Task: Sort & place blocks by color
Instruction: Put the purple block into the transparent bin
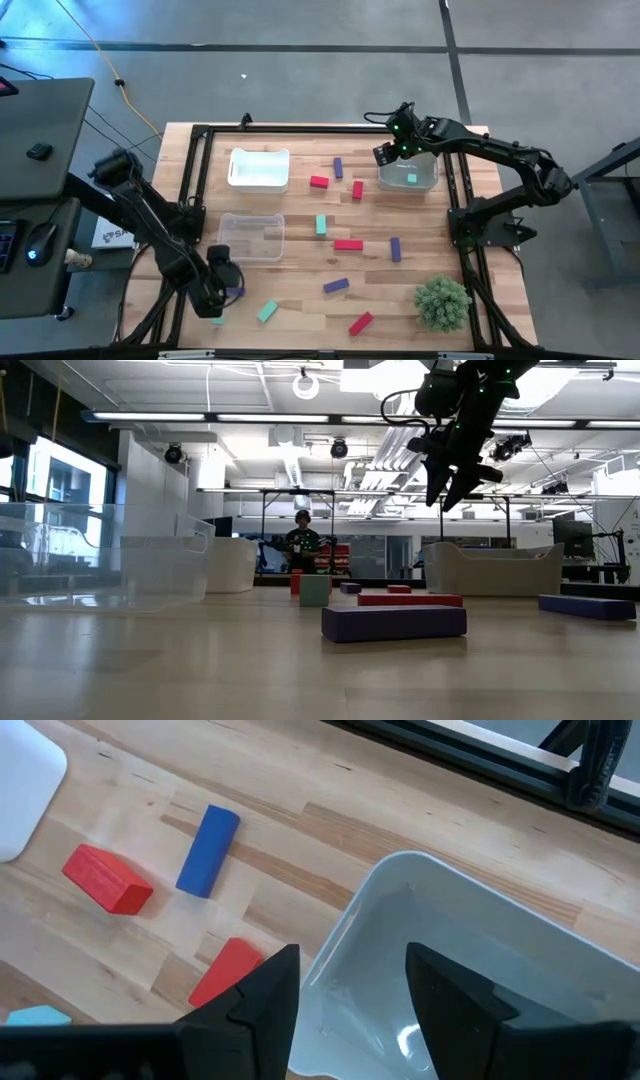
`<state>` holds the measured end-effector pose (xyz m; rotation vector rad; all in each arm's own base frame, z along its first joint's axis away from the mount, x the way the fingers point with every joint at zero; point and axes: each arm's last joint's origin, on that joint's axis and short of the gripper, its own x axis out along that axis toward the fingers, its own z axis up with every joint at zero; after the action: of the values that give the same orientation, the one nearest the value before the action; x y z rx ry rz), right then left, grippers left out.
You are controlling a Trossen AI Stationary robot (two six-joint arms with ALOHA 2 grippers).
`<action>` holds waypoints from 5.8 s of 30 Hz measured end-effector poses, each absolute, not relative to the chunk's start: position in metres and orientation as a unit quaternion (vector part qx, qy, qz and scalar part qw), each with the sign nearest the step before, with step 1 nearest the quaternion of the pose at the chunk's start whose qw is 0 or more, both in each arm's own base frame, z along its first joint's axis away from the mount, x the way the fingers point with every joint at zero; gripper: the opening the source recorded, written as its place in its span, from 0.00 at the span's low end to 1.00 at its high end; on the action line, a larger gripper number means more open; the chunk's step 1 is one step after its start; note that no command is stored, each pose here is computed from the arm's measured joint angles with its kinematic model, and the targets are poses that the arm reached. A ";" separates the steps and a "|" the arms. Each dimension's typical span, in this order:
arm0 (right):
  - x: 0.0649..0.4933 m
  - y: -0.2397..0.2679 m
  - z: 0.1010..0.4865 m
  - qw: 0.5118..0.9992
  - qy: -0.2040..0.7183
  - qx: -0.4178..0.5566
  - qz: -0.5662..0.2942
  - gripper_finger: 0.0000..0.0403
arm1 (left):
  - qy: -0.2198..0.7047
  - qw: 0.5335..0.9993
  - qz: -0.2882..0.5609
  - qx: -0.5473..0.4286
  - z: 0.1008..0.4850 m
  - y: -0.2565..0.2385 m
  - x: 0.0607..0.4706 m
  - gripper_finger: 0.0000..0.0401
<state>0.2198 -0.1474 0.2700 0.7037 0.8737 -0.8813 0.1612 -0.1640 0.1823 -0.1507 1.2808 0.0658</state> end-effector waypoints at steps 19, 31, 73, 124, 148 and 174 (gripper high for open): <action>0.220 -0.147 0.270 0.756 0.401 0.323 -0.404 0.43 | 0.638 0.769 0.020 0.004 0.144 -0.176 0.171 0.76; 0.220 -0.147 0.270 0.756 0.401 0.323 -0.404 0.43 | 0.651 0.759 0.014 0.013 0.136 -0.179 0.173 0.64; 0.248 -0.113 0.298 0.827 0.394 0.267 -0.298 0.43 | 0.614 0.778 0.053 -0.120 0.169 -0.180 0.182 0.20; 0.266 -0.080 0.324 0.862 0.359 0.224 -0.279 0.43 | 0.589 0.760 0.264 -0.080 0.209 -0.081 0.211 0.20; 0.266 -0.080 0.324 0.859 0.356 0.234 -0.283 0.43 | 0.586 0.756 0.289 -0.046 0.220 -0.031 0.212 0.20; 0.266 -0.081 0.324 0.856 0.350 0.246 -0.291 0.43 | 0.591 0.762 0.264 -0.017 0.206 0.003 0.219 0.20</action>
<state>0.2657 -0.0806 0.3243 0.5161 0.7365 -0.6118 0.2187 0.0027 0.2059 -0.0380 1.2868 0.5750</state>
